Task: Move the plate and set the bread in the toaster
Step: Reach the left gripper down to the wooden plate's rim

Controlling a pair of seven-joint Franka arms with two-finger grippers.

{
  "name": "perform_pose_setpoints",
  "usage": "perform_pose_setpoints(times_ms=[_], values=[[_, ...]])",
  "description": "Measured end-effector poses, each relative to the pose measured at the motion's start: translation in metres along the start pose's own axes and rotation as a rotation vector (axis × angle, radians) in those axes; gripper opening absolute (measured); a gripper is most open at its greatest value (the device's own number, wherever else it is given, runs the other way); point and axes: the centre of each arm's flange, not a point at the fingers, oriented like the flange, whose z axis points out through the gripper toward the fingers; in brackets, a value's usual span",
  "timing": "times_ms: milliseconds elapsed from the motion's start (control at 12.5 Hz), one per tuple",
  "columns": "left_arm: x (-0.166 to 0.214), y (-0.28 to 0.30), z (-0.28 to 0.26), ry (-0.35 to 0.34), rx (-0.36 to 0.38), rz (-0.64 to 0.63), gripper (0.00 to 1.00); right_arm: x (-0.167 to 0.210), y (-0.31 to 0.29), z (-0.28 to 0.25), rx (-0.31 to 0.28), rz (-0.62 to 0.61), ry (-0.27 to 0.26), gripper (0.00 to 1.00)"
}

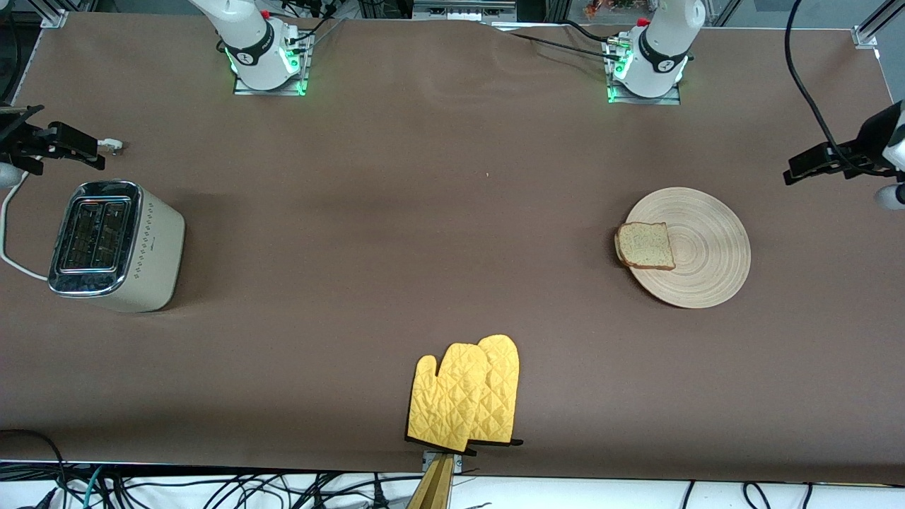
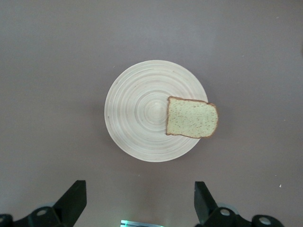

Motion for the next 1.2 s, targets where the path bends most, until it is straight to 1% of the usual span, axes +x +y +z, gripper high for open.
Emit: perform_pose_setpoints(times_ms=[160, 320, 400, 480, 560, 640, 720, 800, 960, 1120, 1200], values=[[0.002, -0.002, 0.009, -0.013, 0.037, 0.002, 1.0, 0.0, 0.0, 0.0, 0.0, 0.001, -0.001, 1.0], [0.009, -0.001, 0.026, -0.007, 0.041, 0.015, 1.0, 0.0, 0.001, 0.0, 0.0, 0.004, -0.001, 1.0], [0.017, -0.012, 0.042, -0.016, 0.036, 0.037, 1.0, -0.001, 0.002, 0.001, 0.001, 0.006, -0.005, 1.0], [0.025, -0.033, 0.063, -0.043, 0.008, 0.056, 1.0, -0.003, 0.003, 0.002, 0.004, 0.008, -0.018, 1.0], [0.035, -0.059, 0.087, -0.066, -0.04, 0.05, 1.0, -0.004, 0.004, 0.003, 0.007, 0.01, -0.033, 1.0], [0.043, -0.086, 0.112, -0.079, -0.076, 0.039, 1.0, -0.005, 0.005, 0.004, 0.009, 0.014, -0.04, 1.0], [0.047, -0.107, 0.136, -0.092, -0.098, 0.049, 1.0, -0.006, 0.008, 0.004, 0.013, 0.021, -0.041, 1.0], [0.049, -0.12, 0.156, -0.11, -0.123, 0.067, 1.0, -0.007, 0.013, 0.004, 0.017, 0.03, -0.042, 1.0], [0.05, -0.141, 0.191, -0.142, -0.214, 0.078, 1.0, -0.009, 0.02, 0.005, 0.021, 0.043, -0.045, 1.0], [0.053, -0.167, 0.223, -0.16, -0.274, 0.118, 1.0, -0.011, 0.021, 0.005, 0.025, 0.046, -0.052, 1.0], [0.053, -0.181, 0.242, -0.159, -0.33, 0.134, 1.0, -0.011, 0.02, 0.006, 0.026, 0.045, -0.053, 1.0]])
